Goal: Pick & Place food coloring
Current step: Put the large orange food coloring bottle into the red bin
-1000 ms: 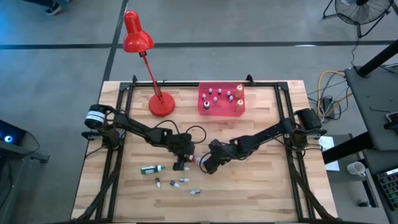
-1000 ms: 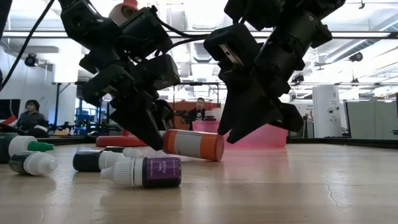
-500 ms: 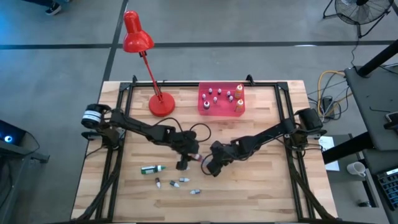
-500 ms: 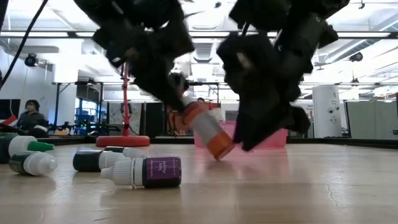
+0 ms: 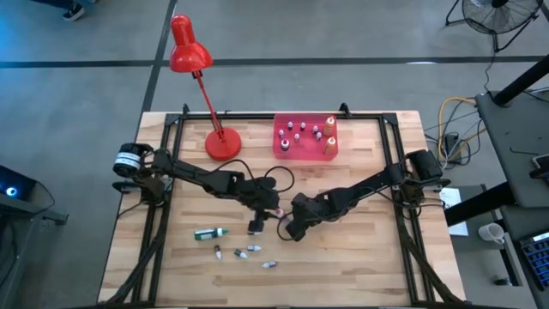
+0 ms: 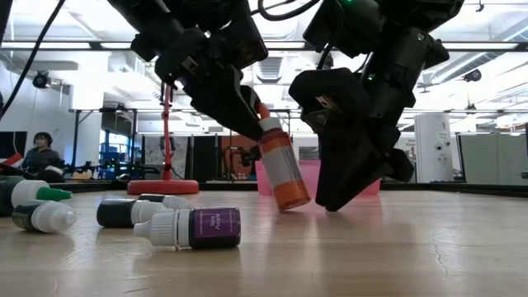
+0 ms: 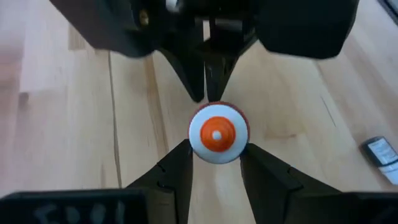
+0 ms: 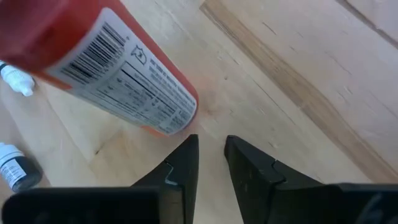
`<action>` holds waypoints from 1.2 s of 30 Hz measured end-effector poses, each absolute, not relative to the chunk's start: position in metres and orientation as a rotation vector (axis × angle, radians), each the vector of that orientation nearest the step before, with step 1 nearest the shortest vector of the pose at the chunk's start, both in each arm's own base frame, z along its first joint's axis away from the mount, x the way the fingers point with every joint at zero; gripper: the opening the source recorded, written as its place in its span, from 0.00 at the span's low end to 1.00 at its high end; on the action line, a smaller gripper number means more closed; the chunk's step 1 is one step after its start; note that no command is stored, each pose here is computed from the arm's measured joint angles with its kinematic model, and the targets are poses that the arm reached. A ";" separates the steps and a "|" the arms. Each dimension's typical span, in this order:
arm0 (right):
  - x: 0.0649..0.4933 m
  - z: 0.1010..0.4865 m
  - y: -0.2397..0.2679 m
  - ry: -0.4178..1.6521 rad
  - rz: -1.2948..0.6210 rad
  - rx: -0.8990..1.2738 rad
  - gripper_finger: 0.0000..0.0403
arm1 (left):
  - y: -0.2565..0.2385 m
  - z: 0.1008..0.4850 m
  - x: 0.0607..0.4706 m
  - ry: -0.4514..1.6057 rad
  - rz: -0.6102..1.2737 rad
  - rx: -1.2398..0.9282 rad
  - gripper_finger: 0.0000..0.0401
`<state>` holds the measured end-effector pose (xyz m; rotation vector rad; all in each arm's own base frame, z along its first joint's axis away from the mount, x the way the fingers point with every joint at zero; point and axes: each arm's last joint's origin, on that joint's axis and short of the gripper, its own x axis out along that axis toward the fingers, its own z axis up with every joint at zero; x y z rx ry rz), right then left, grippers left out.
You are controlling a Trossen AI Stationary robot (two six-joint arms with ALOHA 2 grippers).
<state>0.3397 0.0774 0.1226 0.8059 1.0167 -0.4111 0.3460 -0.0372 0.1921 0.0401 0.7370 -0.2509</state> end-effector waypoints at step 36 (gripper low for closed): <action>0.307 0.212 0.085 0.899 -0.151 0.527 0.20 | -0.037 0.177 0.324 1.013 -0.214 -0.026 0.26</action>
